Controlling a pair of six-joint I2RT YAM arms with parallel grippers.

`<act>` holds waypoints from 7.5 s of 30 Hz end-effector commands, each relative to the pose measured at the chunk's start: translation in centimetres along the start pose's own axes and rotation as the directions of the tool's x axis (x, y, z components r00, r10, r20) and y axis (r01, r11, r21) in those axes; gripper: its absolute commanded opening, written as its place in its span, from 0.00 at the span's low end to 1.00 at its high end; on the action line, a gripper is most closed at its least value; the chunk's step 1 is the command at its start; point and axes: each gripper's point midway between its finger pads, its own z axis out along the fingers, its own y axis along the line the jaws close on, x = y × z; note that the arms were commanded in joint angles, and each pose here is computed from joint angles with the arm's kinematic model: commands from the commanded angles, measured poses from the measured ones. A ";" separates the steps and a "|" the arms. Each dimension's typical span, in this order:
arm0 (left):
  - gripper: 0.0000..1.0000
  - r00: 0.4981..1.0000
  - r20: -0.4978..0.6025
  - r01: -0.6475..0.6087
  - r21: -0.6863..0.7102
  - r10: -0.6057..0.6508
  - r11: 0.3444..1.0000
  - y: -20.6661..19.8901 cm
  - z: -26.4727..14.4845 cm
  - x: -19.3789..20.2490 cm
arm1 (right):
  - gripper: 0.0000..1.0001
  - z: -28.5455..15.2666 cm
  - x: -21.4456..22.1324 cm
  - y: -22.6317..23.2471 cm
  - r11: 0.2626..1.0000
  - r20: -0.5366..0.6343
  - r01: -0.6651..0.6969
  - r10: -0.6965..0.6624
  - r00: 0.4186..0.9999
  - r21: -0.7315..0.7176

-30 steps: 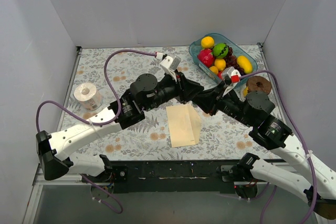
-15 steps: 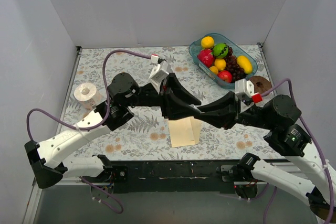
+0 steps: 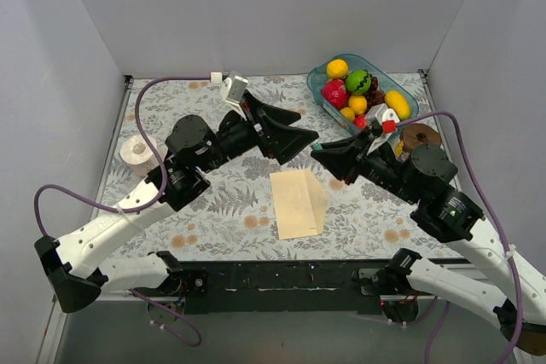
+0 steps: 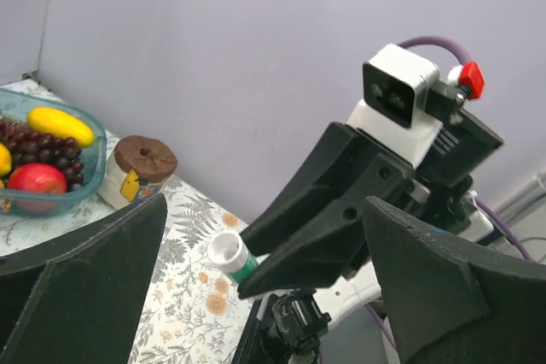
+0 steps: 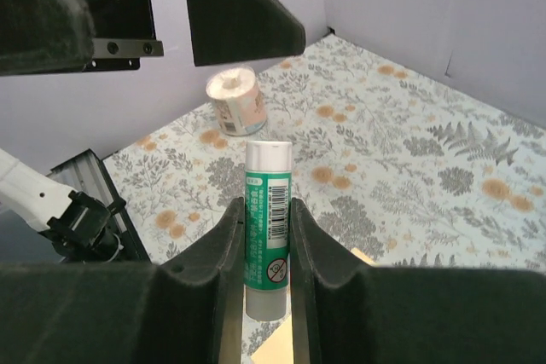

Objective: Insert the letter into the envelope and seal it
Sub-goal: Unscrew the solid glue.

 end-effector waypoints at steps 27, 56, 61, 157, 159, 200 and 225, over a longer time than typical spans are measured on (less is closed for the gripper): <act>0.52 0.991 0.014 0.137 -0.191 -0.137 0.972 2.2 3.0 3.0 | 0.01 -0.4 -1.9 -0.7 0.987 0.213 -0.159 0.150 0.966 0.030; 0.00 0.977 -0.211 -0.019 -0.034 0.011 0.999 -0.4 4.0 5.7 | 0.36 1.1 0.1 -0.2 0.990 0.082 -0.141 0.139 0.987 0.012; 0.00 0.970 -0.241 -0.048 -0.043 0.037 0.998 -0.1 3.9 6.1 | 0.40 1.5 1.0 0.0 0.990 0.031 -0.143 0.143 0.989 0.001; 0.08 0.994 -0.088 -0.097 -0.390 0.068 0.916 2.6 3.7 5.0 | 0.01 0.3 -1.6 -0.5 0.984 0.184 -0.175 0.168 0.968 0.021; 0.04 0.991 -0.108 -0.107 -0.353 0.074 0.929 2.0 3.8 5.2 | 0.01 0.2 -1.9 -0.5 0.987 0.185 -0.161 0.154 0.971 0.022; 0.98 0.987 -0.108 -0.074 0.373 0.123 0.925 -11.9 -0.7 1.7 | 0.01 -2.0 -4.9 7.5 0.916 0.234 0.035 0.065 0.970 -0.399; 0.53 1.000 -0.001 -0.019 -0.336 0.020 0.942 0.6 2.5 1.3 | 0.01 -0.4 -3.9 1.6 0.990 0.268 -0.102 0.125 0.955 -0.099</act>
